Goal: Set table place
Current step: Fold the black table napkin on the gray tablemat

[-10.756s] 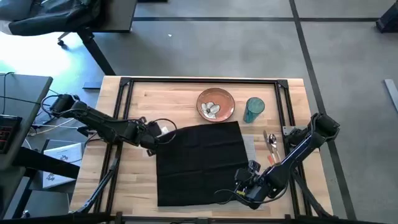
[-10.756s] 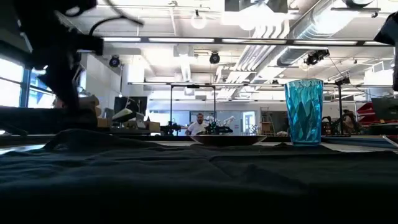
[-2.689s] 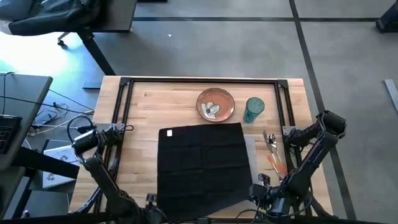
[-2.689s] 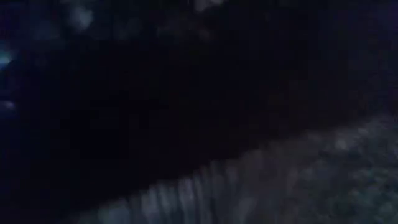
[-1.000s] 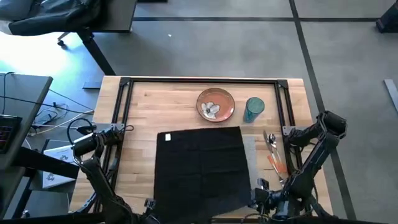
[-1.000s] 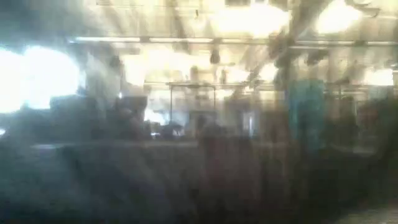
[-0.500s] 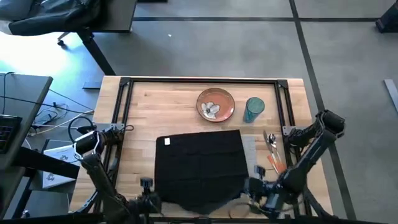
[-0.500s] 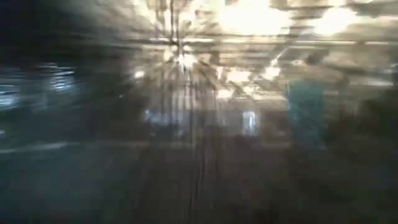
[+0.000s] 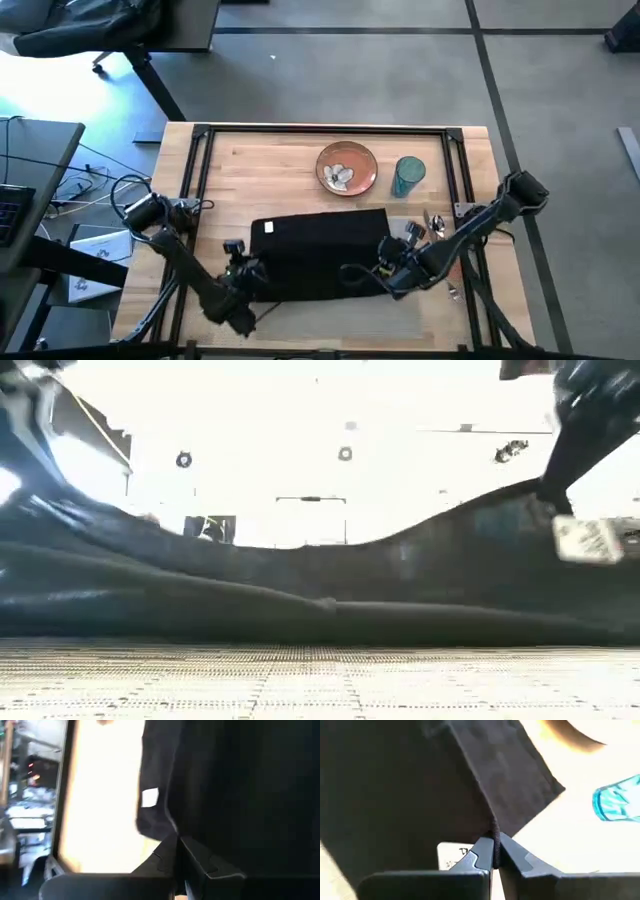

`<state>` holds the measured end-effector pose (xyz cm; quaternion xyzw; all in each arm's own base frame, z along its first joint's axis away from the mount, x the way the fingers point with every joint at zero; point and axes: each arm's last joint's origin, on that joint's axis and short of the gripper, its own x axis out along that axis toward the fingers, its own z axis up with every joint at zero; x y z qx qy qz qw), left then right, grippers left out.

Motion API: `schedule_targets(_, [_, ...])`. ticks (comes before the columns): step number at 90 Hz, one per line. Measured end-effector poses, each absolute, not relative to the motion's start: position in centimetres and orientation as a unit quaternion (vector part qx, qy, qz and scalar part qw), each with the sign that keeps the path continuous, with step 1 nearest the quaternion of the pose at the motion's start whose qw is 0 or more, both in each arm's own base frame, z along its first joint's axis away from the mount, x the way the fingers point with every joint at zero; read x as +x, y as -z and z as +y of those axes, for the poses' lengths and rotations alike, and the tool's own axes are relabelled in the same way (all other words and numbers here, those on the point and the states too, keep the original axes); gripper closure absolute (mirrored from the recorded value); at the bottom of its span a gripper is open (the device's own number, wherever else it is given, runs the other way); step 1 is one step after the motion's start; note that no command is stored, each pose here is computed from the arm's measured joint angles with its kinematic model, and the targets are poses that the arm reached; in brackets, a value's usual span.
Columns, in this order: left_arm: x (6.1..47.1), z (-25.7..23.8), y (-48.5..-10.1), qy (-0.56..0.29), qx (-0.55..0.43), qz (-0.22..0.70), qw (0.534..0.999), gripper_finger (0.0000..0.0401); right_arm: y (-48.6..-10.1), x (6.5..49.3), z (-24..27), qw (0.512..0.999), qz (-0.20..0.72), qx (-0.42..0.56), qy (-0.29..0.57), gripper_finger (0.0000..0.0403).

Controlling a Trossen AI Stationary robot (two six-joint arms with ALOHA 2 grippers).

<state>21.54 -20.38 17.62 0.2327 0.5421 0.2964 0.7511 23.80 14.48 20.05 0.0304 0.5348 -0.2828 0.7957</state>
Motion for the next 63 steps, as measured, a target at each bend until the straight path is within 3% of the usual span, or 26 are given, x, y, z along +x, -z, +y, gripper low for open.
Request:
schedule_targets(29, [22.0, -16.9, -15.3, -0.351, 0.267, 0.507, 0.741, 0.0401, -17.0, 23.9, 10.1, 0.768, 0.539, 0.004, 0.345, 0.0403])
schedule_targets(63, [22.0, -15.0, -13.8, -0.372, 0.271, 0.505, 0.73, 0.0401, -15.8, 24.4, 7.8, 0.761, 0.54, 0.002, 0.358, 0.0403])
